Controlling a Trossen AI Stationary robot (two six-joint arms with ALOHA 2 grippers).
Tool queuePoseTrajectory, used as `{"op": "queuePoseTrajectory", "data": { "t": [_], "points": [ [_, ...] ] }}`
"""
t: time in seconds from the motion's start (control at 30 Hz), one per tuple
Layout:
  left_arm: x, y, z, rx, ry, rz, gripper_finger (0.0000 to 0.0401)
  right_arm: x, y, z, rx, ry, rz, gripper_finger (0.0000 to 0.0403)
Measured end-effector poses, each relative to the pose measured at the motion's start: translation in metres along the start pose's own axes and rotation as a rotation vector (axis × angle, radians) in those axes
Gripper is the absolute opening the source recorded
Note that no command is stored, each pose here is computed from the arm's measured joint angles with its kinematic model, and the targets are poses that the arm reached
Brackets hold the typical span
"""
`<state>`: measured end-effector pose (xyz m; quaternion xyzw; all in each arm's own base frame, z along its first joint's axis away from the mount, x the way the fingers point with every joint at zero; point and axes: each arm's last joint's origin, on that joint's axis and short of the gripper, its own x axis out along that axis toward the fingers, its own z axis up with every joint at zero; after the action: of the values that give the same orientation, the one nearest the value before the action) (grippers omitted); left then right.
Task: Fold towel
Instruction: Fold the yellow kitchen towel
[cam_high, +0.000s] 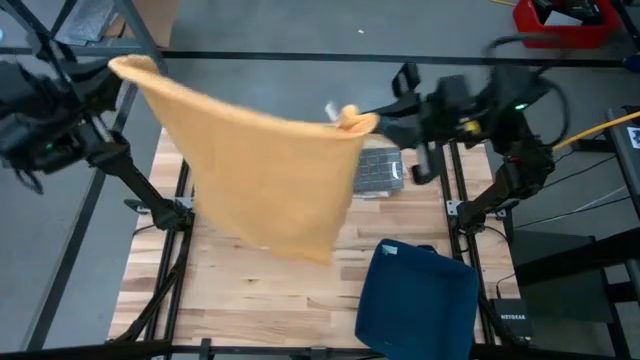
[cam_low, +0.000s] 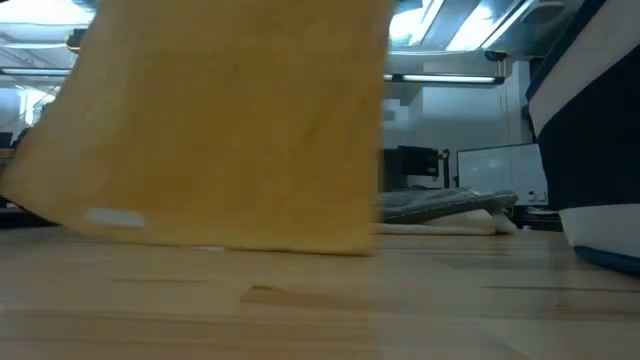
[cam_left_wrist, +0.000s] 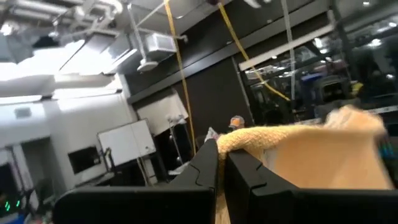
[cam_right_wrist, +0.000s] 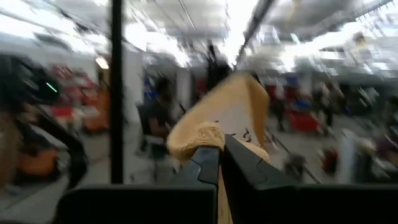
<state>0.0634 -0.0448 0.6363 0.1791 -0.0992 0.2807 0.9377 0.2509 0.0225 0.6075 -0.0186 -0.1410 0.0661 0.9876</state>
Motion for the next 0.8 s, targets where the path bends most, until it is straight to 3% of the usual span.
{"op": "queuePoseTrajectory", "data": {
  "t": [0.17, 0.4, 0.6, 0.8],
  "points": [
    [-0.004, -0.002, -0.012, 0.048, 0.002, -0.012, 0.0000, 0.006, -0.015, -0.013, -0.028, 0.083, -0.079, 0.0014],
    [-0.009, 0.017, -0.040, 0.063, 0.027, 0.035, 0.0000, 0.000, -0.046, -0.015, -0.051, 0.109, -0.216, 0.0014],
    [-0.017, 0.035, -0.069, 0.075, 0.040, 0.076, 0.0000, -0.007, -0.067, -0.026, -0.062, 0.233, -0.379, 0.0014],
    [-0.029, 0.047, -0.100, 0.106, 0.047, 0.090, 0.0000, -0.004, -0.085, -0.046, -0.076, 0.311, -0.443, 0.0014]
  ]
}}
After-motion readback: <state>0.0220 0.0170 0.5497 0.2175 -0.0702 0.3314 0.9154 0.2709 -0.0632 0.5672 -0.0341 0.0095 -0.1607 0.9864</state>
